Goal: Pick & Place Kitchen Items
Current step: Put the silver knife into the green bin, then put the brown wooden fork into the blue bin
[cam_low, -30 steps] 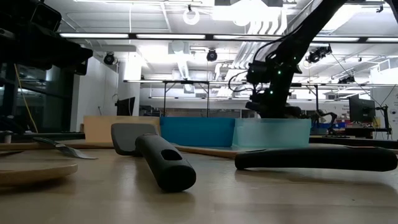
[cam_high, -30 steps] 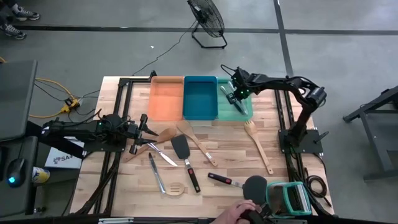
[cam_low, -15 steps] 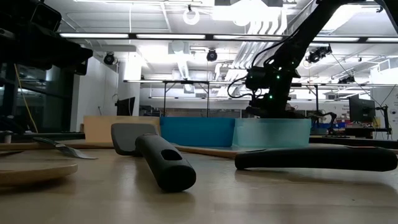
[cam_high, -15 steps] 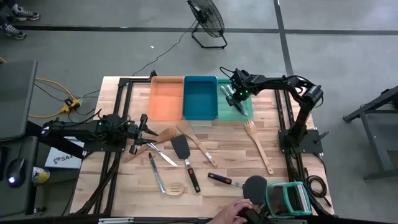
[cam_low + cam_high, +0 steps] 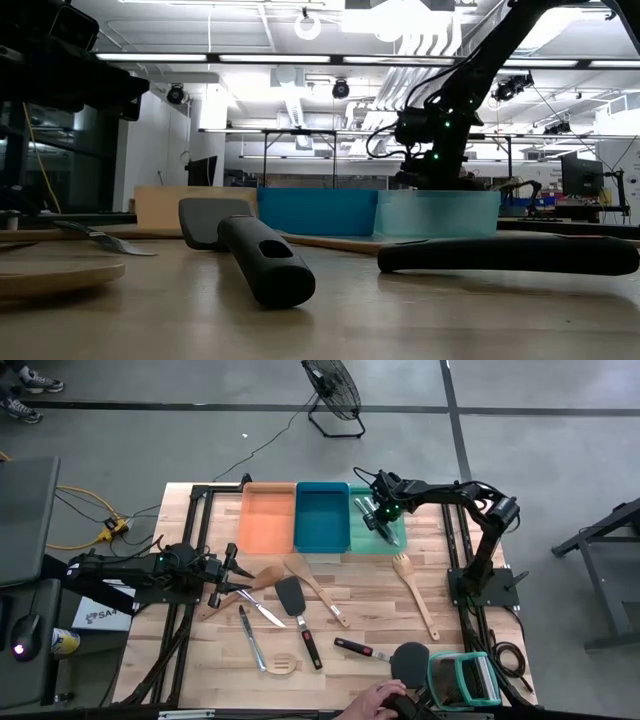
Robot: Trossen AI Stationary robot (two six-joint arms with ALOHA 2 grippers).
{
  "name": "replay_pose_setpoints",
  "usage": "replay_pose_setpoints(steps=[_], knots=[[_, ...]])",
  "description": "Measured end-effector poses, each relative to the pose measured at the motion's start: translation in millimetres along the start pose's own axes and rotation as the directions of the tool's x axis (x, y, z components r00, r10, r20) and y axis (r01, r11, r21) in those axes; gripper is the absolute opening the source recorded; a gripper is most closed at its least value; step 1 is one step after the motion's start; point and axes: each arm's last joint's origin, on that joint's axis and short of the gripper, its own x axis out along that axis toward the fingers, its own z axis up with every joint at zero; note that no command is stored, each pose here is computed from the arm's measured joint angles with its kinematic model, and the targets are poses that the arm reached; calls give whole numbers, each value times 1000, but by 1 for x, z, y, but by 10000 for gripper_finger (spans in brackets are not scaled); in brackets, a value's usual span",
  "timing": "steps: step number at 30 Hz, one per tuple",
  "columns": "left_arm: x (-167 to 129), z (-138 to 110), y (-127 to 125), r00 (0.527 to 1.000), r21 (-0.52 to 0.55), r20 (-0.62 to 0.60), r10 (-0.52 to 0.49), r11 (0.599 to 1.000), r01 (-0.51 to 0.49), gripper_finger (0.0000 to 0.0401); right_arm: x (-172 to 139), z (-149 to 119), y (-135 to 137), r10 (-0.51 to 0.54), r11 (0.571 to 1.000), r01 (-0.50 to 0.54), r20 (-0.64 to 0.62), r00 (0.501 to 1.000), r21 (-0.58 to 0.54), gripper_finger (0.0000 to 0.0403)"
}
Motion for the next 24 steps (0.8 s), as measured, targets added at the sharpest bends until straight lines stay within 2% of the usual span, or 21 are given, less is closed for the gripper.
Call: replay_pose_setpoints(steps=[16, 24], knots=[[0, 0, 0, 1000, 0, 0, 0, 1000, 0, 125, -10, -1, -1, 10, 1000, -10, 13, 1000, 7, 127], [0, 0, 0, 1000, 0, 0, 0, 1000, 0, 125, -30, 2, 1, 49, 999, -49, 72, 996, -5, 139]])
